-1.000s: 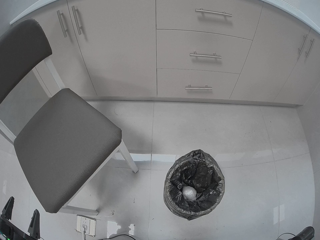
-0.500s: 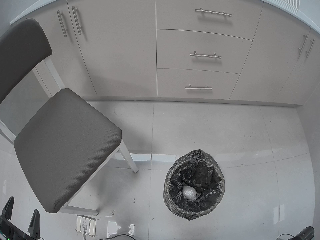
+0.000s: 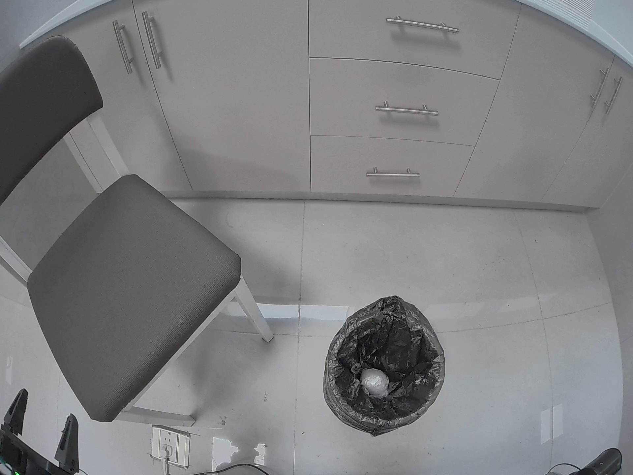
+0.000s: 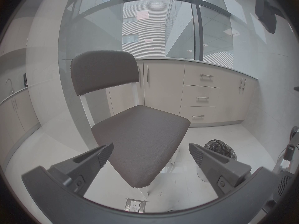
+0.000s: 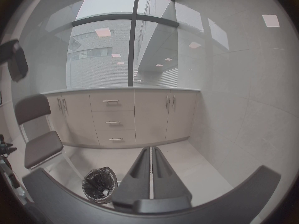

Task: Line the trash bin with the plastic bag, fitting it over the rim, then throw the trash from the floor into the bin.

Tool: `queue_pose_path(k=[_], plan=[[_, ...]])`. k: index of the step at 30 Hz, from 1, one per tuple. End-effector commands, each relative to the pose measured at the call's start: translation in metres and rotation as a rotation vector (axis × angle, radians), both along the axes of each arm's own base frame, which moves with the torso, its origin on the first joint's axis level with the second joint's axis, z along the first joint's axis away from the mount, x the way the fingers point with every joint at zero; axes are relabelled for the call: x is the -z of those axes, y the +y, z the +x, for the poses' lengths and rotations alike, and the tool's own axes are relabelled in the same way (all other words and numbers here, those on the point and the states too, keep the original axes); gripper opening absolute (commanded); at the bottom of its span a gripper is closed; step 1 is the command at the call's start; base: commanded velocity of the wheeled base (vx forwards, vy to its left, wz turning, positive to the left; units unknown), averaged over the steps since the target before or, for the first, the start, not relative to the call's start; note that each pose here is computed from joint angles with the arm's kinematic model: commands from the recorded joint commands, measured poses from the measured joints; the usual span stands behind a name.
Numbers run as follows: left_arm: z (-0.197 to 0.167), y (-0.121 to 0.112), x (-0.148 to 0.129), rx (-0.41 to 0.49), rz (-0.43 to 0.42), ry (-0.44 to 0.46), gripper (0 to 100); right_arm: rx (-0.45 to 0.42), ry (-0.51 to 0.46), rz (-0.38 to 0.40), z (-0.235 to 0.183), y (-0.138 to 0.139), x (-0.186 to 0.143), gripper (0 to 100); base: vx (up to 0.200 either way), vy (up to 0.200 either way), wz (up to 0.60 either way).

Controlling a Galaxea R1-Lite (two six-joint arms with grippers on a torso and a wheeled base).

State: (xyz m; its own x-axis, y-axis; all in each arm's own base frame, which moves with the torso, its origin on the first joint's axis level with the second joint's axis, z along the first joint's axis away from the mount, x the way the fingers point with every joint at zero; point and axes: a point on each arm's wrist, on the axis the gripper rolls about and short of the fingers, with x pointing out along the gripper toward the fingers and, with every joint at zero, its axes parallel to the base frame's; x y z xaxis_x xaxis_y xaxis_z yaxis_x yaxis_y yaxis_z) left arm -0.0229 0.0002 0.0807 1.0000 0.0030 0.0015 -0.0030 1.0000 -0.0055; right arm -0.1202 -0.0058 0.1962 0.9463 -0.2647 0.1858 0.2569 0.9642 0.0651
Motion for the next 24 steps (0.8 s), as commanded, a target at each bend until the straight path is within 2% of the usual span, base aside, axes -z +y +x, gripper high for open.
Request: queue_pose_path(k=[1, 3, 9, 10, 14, 24], plan=[[0.0001, 0.0000, 0.0054, 0.000, -0.001, 0.003, 100, -0.014, 0.160, -0.049, 0.0959, 0.0003, 0.1144, 0, 0.000, 0.000, 0.00], [0.0001, 0.0000, 0.0056, 0.000, -0.001, 0.005, 100, -0.036, 0.133, -0.049, 0.0966, 0.0008, 0.1134, 0, 0.000, 0.000, 0.00], [0.0001, 0.0000, 0.0054, 0.000, -0.001, 0.003, 100, -0.137, 0.148, -0.065, 0.0971, 0.0031, 0.1151, 0, 0.000, 0.000, 0.00], [0.0001, 0.0000, 0.0054, -0.002, -0.001, 0.003, 100, -0.186, 0.147, -0.067, 0.0972, 0.0042, 0.1152, 0, 0.000, 0.000, 0.00], [0.0001, 0.0000, 0.0054, -0.002, -0.001, 0.003, 100, -0.259, 0.180, -0.071, 0.0974, 0.0058, 0.1188, 0, 0.000, 0.000, 0.00], [0.0001, 0.0000, 0.0054, 0.000, -0.001, 0.003, 100, -0.268, 0.193, -0.050, 0.0974, 0.0058, 0.1204, 0, 0.000, 0.000, 0.00]])
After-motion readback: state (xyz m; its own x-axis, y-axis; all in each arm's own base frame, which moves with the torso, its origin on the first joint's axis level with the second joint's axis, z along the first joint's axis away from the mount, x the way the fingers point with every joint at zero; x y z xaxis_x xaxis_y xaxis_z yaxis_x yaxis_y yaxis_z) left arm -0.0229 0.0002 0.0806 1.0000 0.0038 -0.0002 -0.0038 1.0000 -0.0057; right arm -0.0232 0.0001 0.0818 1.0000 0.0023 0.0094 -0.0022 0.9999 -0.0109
